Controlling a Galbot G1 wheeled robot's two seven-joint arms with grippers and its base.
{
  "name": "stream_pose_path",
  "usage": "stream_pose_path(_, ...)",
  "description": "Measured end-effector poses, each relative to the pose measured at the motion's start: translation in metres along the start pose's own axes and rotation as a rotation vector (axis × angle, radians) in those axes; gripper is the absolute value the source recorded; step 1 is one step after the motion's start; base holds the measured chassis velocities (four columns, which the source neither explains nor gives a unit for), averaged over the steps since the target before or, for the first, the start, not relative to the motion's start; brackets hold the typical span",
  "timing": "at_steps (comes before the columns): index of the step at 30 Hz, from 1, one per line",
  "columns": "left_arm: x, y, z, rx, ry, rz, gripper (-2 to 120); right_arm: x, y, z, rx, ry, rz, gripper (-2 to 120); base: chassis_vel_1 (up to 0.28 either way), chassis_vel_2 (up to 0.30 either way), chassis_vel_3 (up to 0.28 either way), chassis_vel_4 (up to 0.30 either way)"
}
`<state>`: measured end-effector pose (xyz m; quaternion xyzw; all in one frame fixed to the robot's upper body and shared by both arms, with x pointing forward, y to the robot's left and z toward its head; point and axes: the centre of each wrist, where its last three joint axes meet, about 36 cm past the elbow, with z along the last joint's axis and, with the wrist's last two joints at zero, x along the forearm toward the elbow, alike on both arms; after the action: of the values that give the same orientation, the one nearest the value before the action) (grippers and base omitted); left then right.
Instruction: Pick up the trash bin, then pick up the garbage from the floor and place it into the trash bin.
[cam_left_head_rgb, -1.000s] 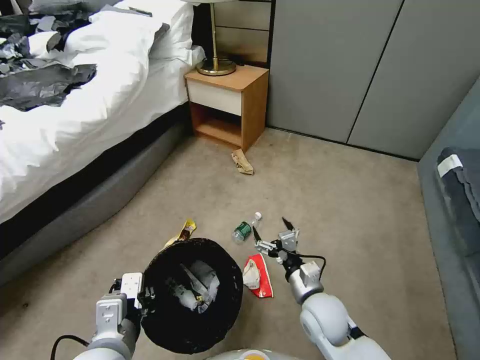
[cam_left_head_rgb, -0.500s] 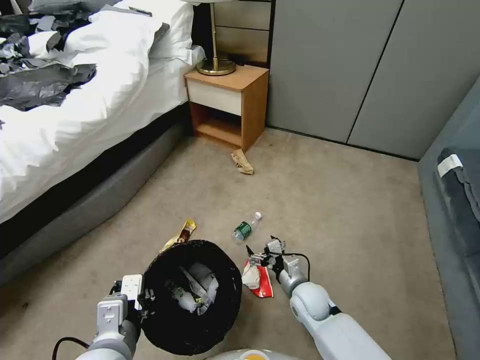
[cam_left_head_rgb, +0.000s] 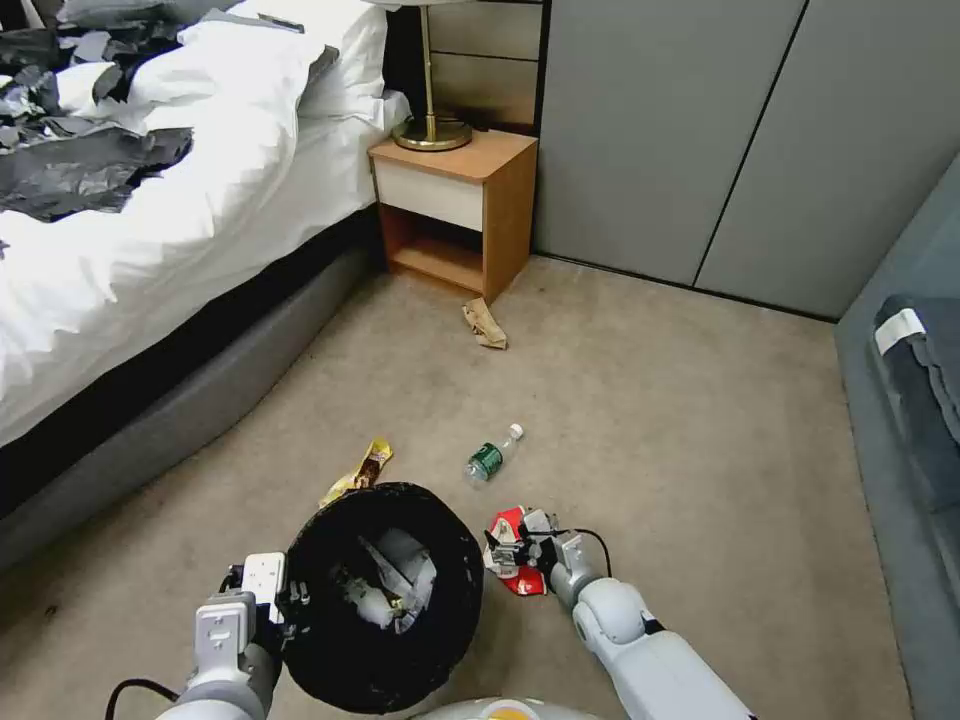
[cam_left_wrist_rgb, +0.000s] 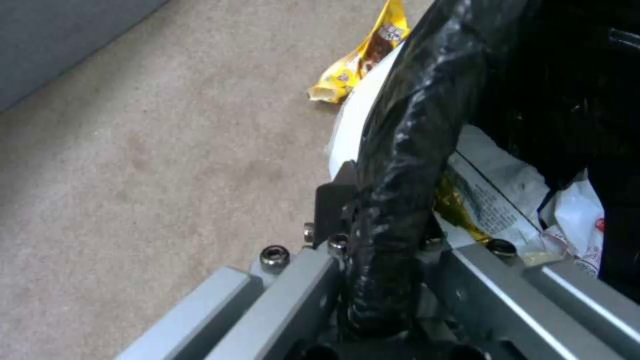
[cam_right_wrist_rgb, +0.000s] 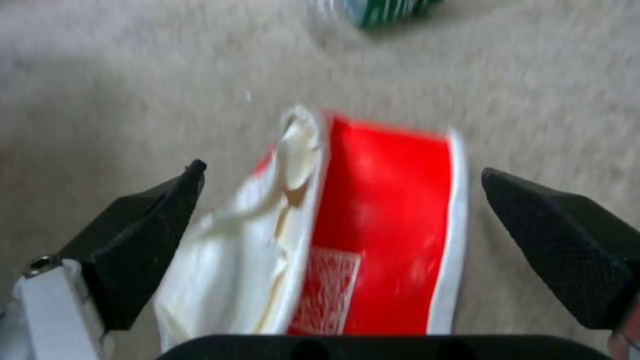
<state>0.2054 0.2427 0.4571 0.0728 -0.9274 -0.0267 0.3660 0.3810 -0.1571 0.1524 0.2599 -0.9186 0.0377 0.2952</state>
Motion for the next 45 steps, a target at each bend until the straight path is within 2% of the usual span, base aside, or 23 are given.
stream_pose_path(7,0.002,0.0,-0.001,0.004,-0.004,-0.001,0,-0.002,-0.003,0.012,-0.001,0.014,0.004,86,0.0,0.0,0.0,0.0)
stream_pose_path(10,0.002,-0.001,-0.002,0.004,-0.007,0.0,0,0.0,0.0,0.017,0.004,0.013,0.003,71,0.0,0.0,0.0,0.0)
stream_pose_path(11,0.002,-0.001,-0.002,0.004,-0.007,0.0,0,0.0,0.0,0.017,0.004,0.013,0.003,71,0.0,0.0,0.0,0.0)
stream_pose_path(14,0.003,-0.001,-0.003,0.002,-0.011,0.001,0,0.001,0.004,0.018,0.006,0.01,-0.001,57,0.0,0.0,0.0,0.0)
stream_pose_path(15,0.003,-0.001,-0.003,0.002,-0.011,0.001,0,0.001,0.004,0.018,0.006,0.01,-0.001,57,0.0,0.0,0.0,0.0)
stream_pose_path(17,0.004,-0.001,-0.003,0.002,-0.012,0.001,0,0.002,0.006,0.018,0.01,0.007,0.001,46,0.0,0.0,0.0,0.0)
stream_pose_path(19,0.004,-0.001,-0.003,0.003,-0.012,0.001,0,0.002,0.006,0.018,0.011,0.006,0.003,43,0.0,0.0,0.0,0.0)
stream_pose_path(21,0.004,-0.001,-0.003,0.003,-0.013,0.001,0,0.004,0.008,0.016,0.013,0.0,0.005,31,0.0,0.0,0.0,0.0)
stream_pose_path(23,0.004,-0.001,-0.003,0.003,-0.013,0.002,0,0.004,0.009,0.016,0.013,-0.001,0.006,28,0.0,0.0,0.0,0.0)
stream_pose_path(24,0.004,-0.001,-0.003,0.003,-0.015,0.002,0,0.005,0.009,0.016,0.013,-0.003,0.009,20,0.0,0.0,0.0,0.0)
stream_pose_path(26,0.005,-0.001,-0.004,0.002,-0.016,0.003,0,0.006,0.009,0.016,0.013,-0.005,0.011,17,0.0,0.0,0.0,0.0)
stream_pose_path(29,0.005,-0.001,-0.004,0.002,-0.017,0.005,0,0.008,0.009,0.015,0.012,-0.009,0.017,3,0.0,0.0,0.0,0.0)
stream_pose_path(31,0.005,-0.002,-0.004,0.002,-0.017,0.005,0,0.008,0.009,0.015,0.012,-0.01,0.018,0,0.0,0.0,0.0,0.0)
stream_pose_path(38,0.006,-0.002,-0.005,0.001,-0.022,0.005,0,0.011,0.008,0.012,0.016,-0.023,0.037,0,0.0,0.0,0.0,0.0)
stream_pose_path(45,0.007,-0.001,-0.006,-0.002,-0.025,0.004,0,0.022,0.005,-0.002,0.021,-0.106,0.072,0,0.0,0.0,0.0,0.0)
